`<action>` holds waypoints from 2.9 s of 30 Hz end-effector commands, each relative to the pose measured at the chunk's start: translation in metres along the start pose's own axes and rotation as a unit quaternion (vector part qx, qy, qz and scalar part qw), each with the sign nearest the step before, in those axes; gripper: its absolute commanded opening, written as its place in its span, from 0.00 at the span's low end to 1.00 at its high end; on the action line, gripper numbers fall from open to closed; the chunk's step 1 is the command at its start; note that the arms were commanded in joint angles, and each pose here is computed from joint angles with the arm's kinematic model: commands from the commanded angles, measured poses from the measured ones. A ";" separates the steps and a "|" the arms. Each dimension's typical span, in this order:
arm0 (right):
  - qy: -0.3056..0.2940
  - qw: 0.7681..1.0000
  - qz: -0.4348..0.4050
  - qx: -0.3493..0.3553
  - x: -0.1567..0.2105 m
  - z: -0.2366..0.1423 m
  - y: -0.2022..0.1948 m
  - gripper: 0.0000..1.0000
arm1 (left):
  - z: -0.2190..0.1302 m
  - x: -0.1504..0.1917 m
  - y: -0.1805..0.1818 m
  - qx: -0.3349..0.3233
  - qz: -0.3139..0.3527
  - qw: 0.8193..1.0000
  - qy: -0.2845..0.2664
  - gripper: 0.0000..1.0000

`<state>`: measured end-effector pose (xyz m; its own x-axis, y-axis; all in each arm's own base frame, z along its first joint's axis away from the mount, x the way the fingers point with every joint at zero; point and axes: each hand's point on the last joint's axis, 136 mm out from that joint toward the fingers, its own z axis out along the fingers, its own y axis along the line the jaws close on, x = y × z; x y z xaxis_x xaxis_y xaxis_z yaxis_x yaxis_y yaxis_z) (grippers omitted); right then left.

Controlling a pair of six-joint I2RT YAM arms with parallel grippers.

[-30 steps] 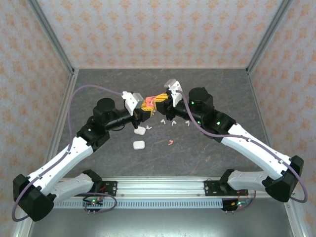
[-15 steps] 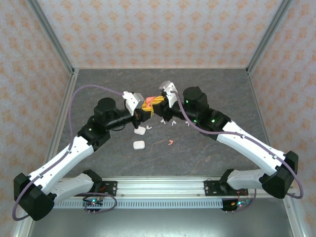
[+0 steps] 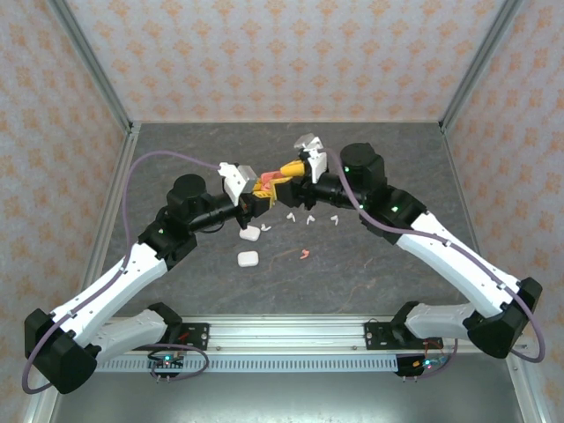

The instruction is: Insert the wireless bluetooth earbuds into the charging case

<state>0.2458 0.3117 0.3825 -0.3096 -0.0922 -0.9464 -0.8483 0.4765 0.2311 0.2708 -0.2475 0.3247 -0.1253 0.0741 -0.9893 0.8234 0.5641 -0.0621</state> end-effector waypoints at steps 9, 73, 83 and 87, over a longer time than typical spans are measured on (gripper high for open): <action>0.049 0.974 0.116 0.187 0.043 -0.038 -0.072 0.48 | -0.012 -0.011 -0.001 -0.018 0.018 0.999 -0.030 0.00; 0.480 0.799 0.182 0.312 0.356 0.006 -0.110 0.48 | -0.018 -0.011 0.004 -0.040 0.022 0.999 -0.013 0.00; 0.485 0.792 0.181 0.324 0.355 -0.014 -0.107 0.39 | -0.017 -0.010 0.004 -0.040 0.020 0.999 -0.011 0.00; 0.473 0.802 0.186 0.315 0.345 -0.010 -0.104 0.39 | -0.016 -0.010 0.005 -0.041 0.020 0.999 -0.010 0.00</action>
<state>0.2225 0.2257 0.0210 -0.9346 -0.3211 -0.1527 -0.3289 0.9440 0.0280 0.2669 -0.2325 0.3227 -0.1217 0.0840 -0.9890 0.7846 0.6184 -0.0440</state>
